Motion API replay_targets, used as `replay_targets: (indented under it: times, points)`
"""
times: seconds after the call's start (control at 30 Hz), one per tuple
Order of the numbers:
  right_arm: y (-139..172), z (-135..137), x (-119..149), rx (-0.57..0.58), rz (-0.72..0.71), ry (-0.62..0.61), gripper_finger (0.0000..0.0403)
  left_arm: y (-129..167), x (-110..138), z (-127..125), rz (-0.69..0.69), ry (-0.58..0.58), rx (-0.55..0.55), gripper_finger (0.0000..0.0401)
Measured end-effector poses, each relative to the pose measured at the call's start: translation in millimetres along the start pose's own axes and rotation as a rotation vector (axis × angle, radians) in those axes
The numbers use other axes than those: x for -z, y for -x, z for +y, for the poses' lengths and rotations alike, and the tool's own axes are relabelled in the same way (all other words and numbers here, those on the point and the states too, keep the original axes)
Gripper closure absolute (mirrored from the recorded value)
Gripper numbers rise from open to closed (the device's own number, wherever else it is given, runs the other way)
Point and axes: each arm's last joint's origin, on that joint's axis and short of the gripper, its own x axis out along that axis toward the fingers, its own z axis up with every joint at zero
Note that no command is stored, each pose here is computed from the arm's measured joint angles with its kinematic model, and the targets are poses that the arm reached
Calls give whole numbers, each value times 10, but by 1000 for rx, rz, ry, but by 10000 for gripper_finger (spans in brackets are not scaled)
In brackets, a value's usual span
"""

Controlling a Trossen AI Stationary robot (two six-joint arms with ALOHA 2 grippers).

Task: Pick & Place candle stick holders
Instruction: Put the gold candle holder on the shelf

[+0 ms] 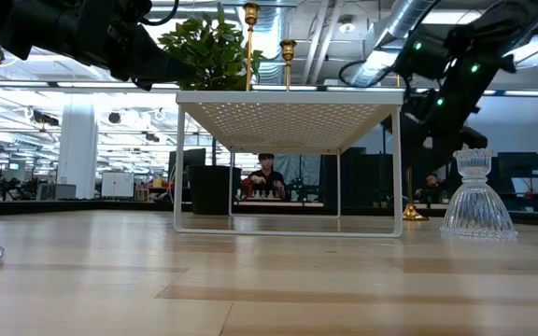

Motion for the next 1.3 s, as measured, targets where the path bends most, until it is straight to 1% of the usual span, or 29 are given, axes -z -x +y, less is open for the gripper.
replay_targets:
  times: [0.07,0.23,0.37,0.47,0.67,0.9,1.03,1.3]
  points:
    - [-71,-16,1,42,7,-42,154,0,0,0,0,0,0,394]
    - [-207,-39,-6,134,-13,-50,154,0,0,0,0,0,0,394]
    - [-284,-12,-67,131,-71,-90,154,0,0,0,0,0,0,394]
    - [-320,10,-115,117,-108,-99,154,0,0,0,0,0,0,394]
    - [-333,-30,-137,175,-140,-97,161,0,0,0,0,0,0,394]
    - [-334,-49,-152,196,-153,-88,215,0,0,0,0,0,0,394]
    - [-345,-74,-166,207,-152,-87,256,0,0,0,0,0,0,394]
    - [-349,-104,-186,262,-175,-23,340,0,0,0,0,0,0,394]
